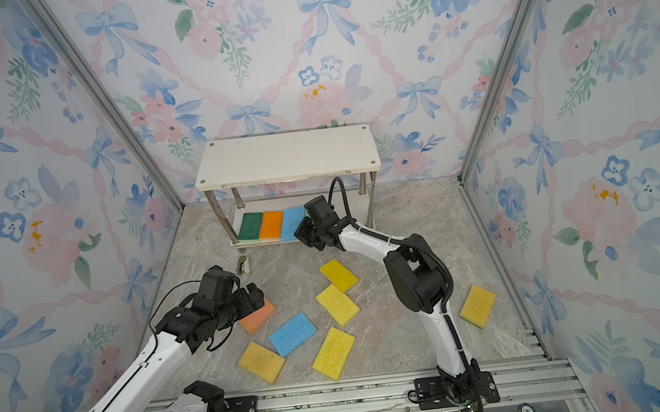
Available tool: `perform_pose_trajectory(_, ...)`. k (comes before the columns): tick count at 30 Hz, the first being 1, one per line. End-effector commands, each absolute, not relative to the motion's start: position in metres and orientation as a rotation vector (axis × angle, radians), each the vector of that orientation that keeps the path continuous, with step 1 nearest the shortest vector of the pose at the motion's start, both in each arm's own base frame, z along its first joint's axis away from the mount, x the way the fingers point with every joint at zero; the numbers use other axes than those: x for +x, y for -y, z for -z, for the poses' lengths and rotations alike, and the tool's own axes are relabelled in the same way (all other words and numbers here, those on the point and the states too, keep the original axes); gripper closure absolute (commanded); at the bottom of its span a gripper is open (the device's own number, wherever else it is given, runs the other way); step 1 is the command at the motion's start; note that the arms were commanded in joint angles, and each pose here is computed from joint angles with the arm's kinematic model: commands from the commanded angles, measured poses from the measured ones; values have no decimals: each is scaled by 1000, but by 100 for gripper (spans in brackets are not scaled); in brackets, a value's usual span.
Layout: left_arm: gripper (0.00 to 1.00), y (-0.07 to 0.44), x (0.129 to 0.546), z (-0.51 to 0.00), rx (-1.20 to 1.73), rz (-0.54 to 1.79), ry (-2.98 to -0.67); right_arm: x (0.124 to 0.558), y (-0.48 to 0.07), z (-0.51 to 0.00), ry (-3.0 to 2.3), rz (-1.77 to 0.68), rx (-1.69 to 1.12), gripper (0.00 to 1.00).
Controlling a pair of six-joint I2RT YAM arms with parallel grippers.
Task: Place and organize the cleaning sponges onto the shelf
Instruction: 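Carry the blue sponge beside the orange sponge while the left gripper withdraws, then open the right gripper and draw it back from the blue sponge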
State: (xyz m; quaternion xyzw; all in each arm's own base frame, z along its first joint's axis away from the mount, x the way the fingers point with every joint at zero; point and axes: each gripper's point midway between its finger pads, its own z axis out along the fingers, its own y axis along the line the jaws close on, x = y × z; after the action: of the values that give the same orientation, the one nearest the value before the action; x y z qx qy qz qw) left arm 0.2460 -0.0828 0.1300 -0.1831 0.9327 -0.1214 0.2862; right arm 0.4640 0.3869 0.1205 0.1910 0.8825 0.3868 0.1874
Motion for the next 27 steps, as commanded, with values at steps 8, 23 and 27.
perform_pose_trajectory(8,2,81,248,-135,-462,289,-2489,478,-390,-117,-2481,-1110,534,93)
perform_pose_trajectory(23,2,80,248,-133,-470,278,-2494,485,-393,-110,-2494,-1123,530,84)
perform_pose_trajectory(27,2,79,248,-132,-470,274,-2497,487,-392,-110,-2493,-1122,528,70)
